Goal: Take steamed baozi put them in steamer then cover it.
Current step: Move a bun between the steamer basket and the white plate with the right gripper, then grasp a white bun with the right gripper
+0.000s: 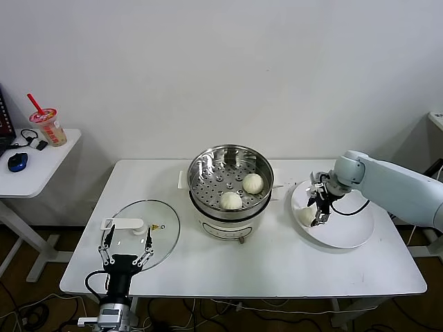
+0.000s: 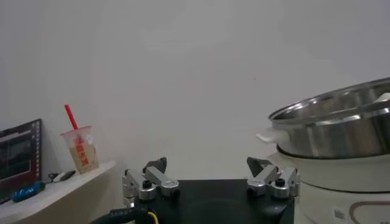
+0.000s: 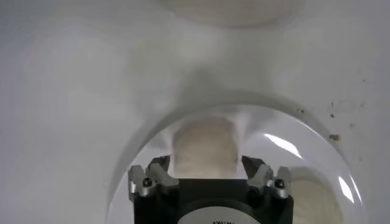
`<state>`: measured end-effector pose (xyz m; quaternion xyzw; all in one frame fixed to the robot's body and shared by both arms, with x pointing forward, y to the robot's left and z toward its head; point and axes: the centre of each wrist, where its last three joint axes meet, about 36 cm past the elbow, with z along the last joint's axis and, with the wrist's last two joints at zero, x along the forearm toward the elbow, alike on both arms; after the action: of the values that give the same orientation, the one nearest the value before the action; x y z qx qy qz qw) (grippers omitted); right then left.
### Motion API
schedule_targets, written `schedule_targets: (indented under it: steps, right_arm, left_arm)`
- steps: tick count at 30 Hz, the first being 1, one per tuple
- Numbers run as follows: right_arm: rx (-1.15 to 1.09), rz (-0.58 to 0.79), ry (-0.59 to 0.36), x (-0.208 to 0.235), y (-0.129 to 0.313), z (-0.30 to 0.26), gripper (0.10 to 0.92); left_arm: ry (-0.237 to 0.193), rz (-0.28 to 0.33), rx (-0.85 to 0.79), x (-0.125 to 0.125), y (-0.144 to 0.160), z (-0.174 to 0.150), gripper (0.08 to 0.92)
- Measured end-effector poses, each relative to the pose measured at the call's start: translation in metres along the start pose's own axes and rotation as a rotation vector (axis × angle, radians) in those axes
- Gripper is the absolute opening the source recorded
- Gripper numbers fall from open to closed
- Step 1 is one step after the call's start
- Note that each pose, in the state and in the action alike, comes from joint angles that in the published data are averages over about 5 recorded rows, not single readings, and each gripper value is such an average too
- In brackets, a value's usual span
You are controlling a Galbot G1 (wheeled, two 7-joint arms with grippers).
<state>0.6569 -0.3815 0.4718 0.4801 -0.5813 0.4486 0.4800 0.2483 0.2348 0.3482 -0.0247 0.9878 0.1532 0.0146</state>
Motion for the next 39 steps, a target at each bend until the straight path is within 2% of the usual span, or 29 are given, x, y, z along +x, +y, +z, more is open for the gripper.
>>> schedule_targets:
  steps: [6,11,19,27,33,39]
  right_arm:
    - [-0.001,0.003,-0.01,0.013,0.001,0.004,0.822]
    - [0.011,0.014,-0.027,0.044,-0.001,0.008,0.823]
    - [0.075,0.097,-0.071,0.147,-0.024,-0.01,0.823]
    - [0.172,0.17,-0.162,0.237,-0.023,-0.067,0.823]
    - [0.255,0.15,-0.221,0.256,-0.01,-0.127,0.823]
    - [0.316,0.1,-0.234,0.244,-0.001,-0.179,0.823]
  left_arm:
    - [-0.003,0.004,0.003,-0.001,-0.002,-0.002,0.823]
    - [-0.005,0.009,0.004,-0.001,-0.004,-0.003,0.823]
    - [-0.007,0.011,0.005,-0.001,-0.005,-0.005,0.823]
    - [-0.014,0.01,0.013,-0.003,-0.009,-0.007,0.823]
    - [-0.019,0.009,0.016,-0.004,-0.012,-0.01,0.823]
    - [-0.031,0.016,0.01,-0.005,-0.016,-0.015,0.823]
